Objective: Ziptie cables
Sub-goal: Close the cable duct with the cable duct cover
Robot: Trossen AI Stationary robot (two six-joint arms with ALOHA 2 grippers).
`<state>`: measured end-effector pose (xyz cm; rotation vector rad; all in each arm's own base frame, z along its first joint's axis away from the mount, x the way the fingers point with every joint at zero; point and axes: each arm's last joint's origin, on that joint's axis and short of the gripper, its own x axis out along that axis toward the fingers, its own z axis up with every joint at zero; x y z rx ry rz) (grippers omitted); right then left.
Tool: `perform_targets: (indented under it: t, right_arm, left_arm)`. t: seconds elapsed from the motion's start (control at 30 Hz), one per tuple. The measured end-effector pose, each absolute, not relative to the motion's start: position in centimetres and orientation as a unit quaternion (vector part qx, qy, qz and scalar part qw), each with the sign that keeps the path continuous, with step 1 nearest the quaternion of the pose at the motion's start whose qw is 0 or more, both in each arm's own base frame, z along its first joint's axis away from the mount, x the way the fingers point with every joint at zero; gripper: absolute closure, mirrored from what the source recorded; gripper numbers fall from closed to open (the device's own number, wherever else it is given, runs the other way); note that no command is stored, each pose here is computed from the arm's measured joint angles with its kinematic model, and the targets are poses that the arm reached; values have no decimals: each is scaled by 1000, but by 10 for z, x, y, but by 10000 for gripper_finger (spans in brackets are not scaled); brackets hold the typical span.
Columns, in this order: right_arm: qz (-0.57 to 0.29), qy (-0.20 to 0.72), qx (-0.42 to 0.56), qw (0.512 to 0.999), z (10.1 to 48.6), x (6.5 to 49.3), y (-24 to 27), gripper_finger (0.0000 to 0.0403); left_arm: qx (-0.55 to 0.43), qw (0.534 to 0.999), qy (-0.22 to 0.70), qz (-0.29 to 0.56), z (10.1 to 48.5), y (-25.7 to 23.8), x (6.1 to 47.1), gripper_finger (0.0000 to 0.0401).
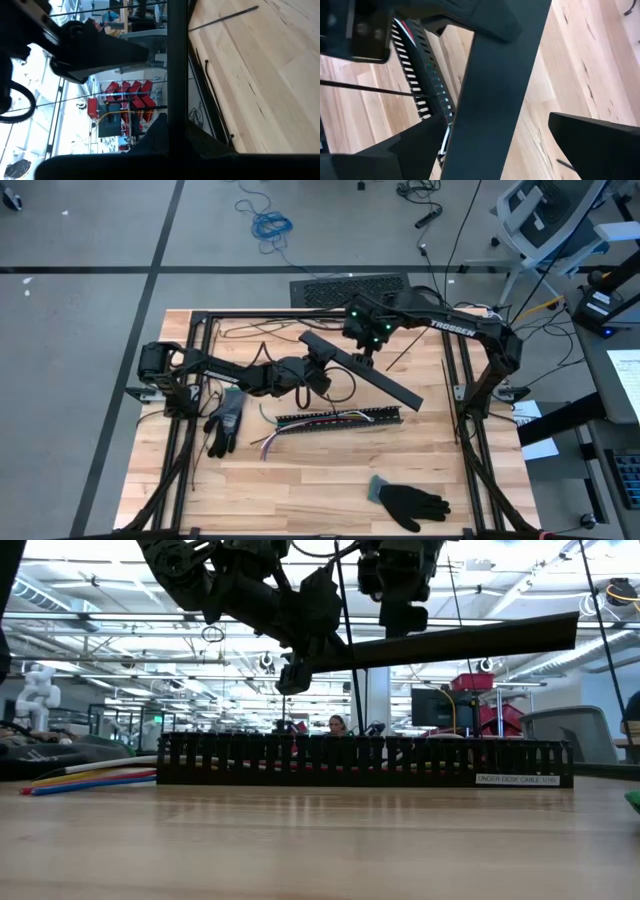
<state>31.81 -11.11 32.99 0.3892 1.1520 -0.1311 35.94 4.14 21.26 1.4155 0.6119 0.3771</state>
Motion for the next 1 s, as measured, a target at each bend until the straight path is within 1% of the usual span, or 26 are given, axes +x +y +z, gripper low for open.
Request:
perform_targets:
  t: [0.23, 0.6, 0.67, 0.87, 1.0]
  right_arm:
    - [-60, 561, 218, 796, 311, 330, -114, 50]
    - [-71, 569, 234, 785, 309, 329, -116, 54]
    - [-71, 571, 234, 783, 308, 328, -116, 66]
    - [-71, 571, 236, 783, 308, 329, -116, 123]
    - [-70, 570, 236, 784, 309, 329, -116, 149]
  left_arm:
    - [636, 702, 273, 169, 213, 41, 359, 386]
    - [636, 702, 271, 170, 213, 41, 360, 386]
    - [636, 702, 271, 170, 213, 41, 360, 386]
    - [635, 702, 272, 171, 213, 41, 360, 386]
    - [635, 702, 271, 172, 213, 42, 360, 386]
